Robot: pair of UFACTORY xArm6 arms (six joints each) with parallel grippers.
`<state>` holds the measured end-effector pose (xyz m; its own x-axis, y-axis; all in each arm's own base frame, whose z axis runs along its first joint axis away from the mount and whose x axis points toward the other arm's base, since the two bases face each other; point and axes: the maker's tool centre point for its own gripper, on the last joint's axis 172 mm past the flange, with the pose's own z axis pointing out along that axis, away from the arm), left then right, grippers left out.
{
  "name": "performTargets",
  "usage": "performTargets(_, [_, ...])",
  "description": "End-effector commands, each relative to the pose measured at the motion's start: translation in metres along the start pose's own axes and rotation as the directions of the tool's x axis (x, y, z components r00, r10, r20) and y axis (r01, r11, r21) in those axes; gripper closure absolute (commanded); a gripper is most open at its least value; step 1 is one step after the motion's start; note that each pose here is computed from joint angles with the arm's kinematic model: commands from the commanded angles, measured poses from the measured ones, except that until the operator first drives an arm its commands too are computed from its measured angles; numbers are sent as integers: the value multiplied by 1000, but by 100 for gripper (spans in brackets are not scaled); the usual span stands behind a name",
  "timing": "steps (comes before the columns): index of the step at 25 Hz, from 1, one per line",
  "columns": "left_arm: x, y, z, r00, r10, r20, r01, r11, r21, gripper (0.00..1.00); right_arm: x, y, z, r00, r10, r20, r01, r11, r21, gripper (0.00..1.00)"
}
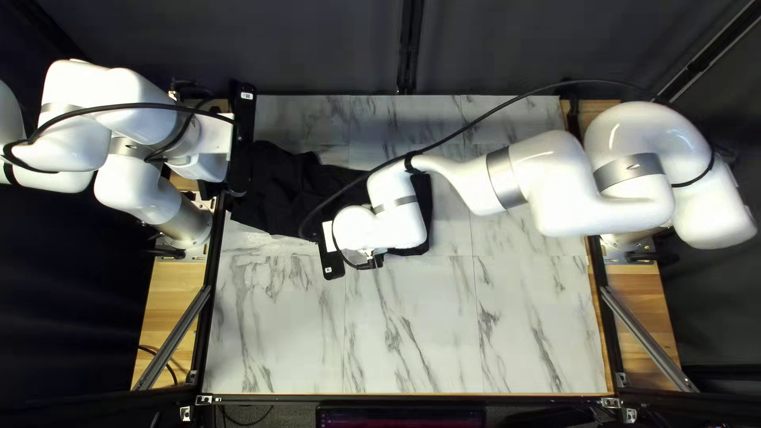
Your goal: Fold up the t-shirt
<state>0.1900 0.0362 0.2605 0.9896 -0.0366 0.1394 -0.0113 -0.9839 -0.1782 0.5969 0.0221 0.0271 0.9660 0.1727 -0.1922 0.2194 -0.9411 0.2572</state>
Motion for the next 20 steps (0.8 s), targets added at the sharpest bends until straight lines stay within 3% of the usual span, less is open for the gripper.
performTargets(1, [0, 0, 0, 1000, 0, 0, 0, 1000, 0, 0, 1, 1, 3, 1000, 2, 5, -2, 1000, 2, 24])
performTargets(4, [0, 0, 0, 1000, 0, 0, 0, 1000, 0, 0, 4, 0, 3, 1000, 1, 7, -1, 1000, 3, 45])
performTargets(5, [0, 0, 0, 1000, 0, 0, 0, 1000, 0, 0, 6, 0, 3, 1000, 1, 8, -1, 1000, 2, 61])
performTargets(6, [0, 0, 0, 1000, 0, 0, 0, 1000, 0, 0, 7, 0, 2, 1000, 2, 8, -2, 1000, 1, 93])
performTargets(11, [0, 0, 0, 1000, 0, 0, 0, 1000, 0, 0, 9, 1, -2, 1000, 4, 9, -4, 1000, -7, 99])
performTargets(20, [0, 0, 0, 1000, 0, 0, 0, 1000, 0, 0, 4, 4, -19, 1000, 22, -4, -22, 1000, -21, 100])
